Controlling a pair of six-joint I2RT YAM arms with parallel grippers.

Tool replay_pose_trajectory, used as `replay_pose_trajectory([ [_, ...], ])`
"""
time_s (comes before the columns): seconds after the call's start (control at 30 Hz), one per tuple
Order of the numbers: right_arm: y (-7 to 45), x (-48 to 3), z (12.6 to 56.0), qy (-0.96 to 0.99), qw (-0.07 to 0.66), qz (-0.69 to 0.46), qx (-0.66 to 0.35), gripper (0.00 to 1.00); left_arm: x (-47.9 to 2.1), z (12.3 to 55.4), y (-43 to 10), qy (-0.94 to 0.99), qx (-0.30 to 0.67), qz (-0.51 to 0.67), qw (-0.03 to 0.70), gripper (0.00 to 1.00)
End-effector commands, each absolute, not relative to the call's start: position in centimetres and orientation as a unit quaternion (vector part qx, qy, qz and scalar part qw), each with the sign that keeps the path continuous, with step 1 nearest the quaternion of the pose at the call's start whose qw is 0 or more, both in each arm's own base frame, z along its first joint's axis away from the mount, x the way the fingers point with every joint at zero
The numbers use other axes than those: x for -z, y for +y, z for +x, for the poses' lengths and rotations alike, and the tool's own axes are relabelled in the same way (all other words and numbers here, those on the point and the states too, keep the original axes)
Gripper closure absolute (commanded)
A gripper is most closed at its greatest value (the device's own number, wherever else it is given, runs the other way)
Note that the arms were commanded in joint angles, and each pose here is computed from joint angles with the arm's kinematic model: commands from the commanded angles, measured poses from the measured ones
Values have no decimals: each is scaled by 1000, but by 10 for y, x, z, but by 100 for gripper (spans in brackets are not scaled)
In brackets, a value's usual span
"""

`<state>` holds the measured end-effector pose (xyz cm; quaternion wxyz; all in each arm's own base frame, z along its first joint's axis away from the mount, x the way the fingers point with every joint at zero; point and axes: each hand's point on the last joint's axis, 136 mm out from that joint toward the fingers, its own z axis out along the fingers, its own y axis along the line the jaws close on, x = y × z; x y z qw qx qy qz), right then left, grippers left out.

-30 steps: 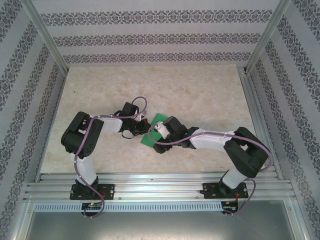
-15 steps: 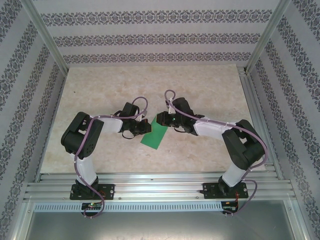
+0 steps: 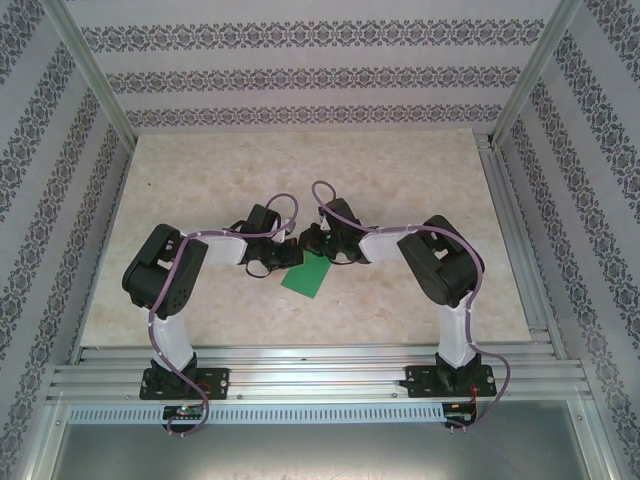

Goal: Fold a paper plane with a square sheet of paper (fold left side to right side)
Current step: Fold the square sheet of paper in half at the center of the table.

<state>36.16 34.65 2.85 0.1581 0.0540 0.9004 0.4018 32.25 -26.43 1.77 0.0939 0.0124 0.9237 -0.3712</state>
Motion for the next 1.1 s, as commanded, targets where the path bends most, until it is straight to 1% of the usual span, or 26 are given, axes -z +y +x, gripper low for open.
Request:
replay_pose_trajectory([
  [0.0,353,-24,364,902,163,61,-394,92,18,305,-242,953,297,-1,62,100],
  [0.17,343,-7,365,917,162,47,-361,92,19,304,-241,954,294,-3,62,100],
  [0.3,324,-3,378,932,184,25,-312,91,24,299,-238,955,291,-5,57,100],
  [0.53,304,-5,405,937,203,11,-284,90,31,291,-234,957,286,-9,52,100],
  [0.83,278,-3,440,938,215,34,-270,89,36,286,-231,958,283,-11,47,100],
  [0.93,277,-29,446,927,236,31,-289,88,34,287,-231,957,284,-12,48,100],
  [1.07,280,-78,430,909,264,11,-323,88,31,288,-231,957,284,-12,51,100],
])
